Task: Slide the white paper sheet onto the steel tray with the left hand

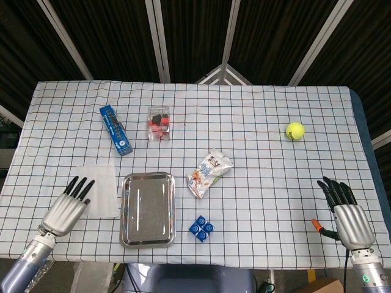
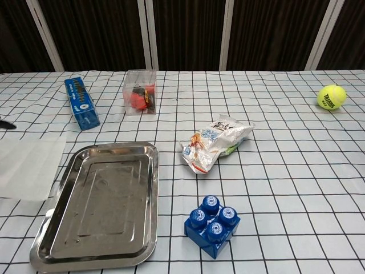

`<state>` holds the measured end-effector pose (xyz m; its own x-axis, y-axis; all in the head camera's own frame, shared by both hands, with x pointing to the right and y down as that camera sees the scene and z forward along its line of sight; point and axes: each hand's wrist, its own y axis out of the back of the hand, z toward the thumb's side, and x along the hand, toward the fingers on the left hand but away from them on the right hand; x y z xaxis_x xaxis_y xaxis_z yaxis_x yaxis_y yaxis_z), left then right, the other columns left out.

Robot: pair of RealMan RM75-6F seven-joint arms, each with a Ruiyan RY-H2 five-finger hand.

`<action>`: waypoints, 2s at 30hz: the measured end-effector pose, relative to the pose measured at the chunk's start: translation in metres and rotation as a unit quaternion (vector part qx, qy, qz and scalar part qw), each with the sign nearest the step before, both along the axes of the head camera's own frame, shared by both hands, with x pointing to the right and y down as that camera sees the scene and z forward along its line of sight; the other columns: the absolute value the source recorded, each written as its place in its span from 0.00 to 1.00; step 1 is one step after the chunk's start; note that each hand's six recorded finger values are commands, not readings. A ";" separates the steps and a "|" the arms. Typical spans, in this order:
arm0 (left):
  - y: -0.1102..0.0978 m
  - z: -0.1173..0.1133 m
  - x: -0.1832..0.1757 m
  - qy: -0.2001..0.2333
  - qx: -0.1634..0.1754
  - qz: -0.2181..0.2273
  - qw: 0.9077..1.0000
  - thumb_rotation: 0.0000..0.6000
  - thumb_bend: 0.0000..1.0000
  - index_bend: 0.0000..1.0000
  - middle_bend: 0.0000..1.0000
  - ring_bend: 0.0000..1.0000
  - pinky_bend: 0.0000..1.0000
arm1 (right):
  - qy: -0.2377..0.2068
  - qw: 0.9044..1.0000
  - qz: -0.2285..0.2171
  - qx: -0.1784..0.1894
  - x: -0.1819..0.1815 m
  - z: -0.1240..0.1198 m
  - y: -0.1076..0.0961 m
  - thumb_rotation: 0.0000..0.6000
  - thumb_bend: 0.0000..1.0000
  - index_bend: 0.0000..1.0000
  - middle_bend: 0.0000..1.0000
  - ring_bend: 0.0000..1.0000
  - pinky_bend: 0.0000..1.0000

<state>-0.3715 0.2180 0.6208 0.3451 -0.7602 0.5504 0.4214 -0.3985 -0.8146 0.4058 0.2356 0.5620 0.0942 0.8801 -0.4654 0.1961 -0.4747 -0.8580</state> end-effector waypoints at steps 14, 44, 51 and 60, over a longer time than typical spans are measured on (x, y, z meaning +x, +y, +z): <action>-0.027 -0.093 0.125 0.193 0.097 0.041 0.976 1.00 0.51 0.58 0.05 0.00 0.00 | 0.001 1.000 0.002 -0.001 0.001 0.000 0.000 1.00 0.31 0.00 0.00 0.00 0.00; 0.057 0.001 0.133 0.117 -0.025 0.113 0.986 1.00 0.51 0.56 0.04 0.00 0.00 | 0.000 1.000 0.001 -0.002 0.001 0.000 0.000 1.00 0.31 0.00 0.00 0.00 0.00; 0.059 0.002 0.121 0.109 -0.025 0.110 0.988 1.00 0.51 0.54 0.03 0.00 0.00 | 0.001 1.000 0.002 -0.003 0.001 0.000 0.000 1.00 0.31 0.00 0.00 0.00 0.00; 0.060 0.006 0.119 0.108 -0.028 0.083 0.990 1.00 0.51 0.54 0.02 0.00 0.00 | 0.001 1.000 0.001 -0.004 0.001 0.000 0.000 1.00 0.31 0.00 0.00 0.00 0.00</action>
